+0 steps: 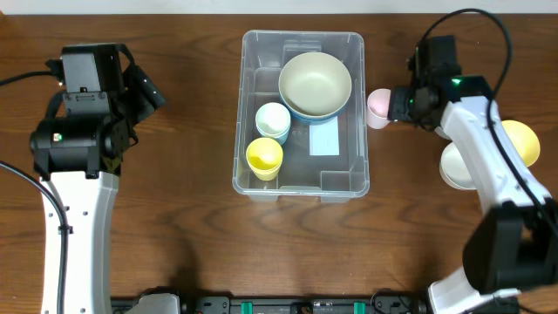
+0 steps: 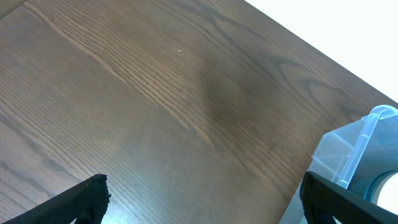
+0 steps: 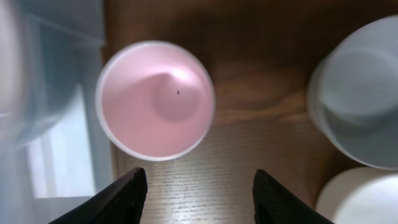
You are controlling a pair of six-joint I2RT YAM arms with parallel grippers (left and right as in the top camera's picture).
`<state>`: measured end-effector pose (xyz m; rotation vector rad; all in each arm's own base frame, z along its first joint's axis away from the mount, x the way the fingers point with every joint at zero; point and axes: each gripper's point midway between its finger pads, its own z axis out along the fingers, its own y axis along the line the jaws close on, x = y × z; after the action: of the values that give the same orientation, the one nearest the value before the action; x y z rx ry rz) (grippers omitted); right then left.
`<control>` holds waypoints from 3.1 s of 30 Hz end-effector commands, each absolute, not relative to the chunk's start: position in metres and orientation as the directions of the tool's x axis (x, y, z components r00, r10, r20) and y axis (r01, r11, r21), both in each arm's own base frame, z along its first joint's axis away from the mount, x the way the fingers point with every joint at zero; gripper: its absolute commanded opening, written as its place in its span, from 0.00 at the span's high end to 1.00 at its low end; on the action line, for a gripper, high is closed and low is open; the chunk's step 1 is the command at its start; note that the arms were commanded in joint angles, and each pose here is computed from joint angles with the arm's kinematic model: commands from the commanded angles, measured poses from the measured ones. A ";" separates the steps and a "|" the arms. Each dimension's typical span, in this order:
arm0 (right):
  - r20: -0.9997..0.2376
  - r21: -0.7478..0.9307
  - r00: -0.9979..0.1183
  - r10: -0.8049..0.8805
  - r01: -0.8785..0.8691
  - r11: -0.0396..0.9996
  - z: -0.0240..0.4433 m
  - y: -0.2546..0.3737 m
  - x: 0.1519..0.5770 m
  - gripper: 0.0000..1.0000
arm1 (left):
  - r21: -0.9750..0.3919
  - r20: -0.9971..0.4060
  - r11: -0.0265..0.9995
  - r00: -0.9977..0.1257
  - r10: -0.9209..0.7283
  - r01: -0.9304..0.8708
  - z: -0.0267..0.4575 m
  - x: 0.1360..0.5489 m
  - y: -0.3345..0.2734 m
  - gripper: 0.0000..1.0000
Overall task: Pack container
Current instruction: 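Move the right gripper over the pink cup, then lower the right gripper and close it on the pink cup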
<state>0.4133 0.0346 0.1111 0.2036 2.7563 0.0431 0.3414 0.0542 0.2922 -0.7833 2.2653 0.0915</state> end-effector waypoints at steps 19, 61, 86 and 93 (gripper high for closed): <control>-0.247 0.057 -0.954 0.173 0.164 0.985 0.056 0.037 0.412 0.71 | -0.153 -0.669 0.805 -0.540 -0.511 -0.573 0.295 0.342 0.058 0.02; -0.283 -0.299 -0.866 -0.412 -0.329 0.896 0.070 0.007 0.441 0.23 | -0.153 -0.669 0.805 -0.540 -0.511 -0.573 0.295 0.342 0.058 0.02; -0.404 0.040 -0.912 0.071 0.059 0.997 0.051 0.014 0.442 0.30 | -0.153 -0.669 0.805 -0.540 -0.511 -0.573 0.295 0.342 0.058 0.02; -0.467 0.093 -0.881 0.073 0.033 0.995 0.043 0.023 0.452 0.30 | -0.153 -0.669 0.805 -0.540 -0.511 -0.573 0.295 0.342 0.058 0.02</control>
<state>0.4494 0.0157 0.0336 0.0609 2.6904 0.0344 0.3414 0.0542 0.2922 -0.7833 2.2653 0.0915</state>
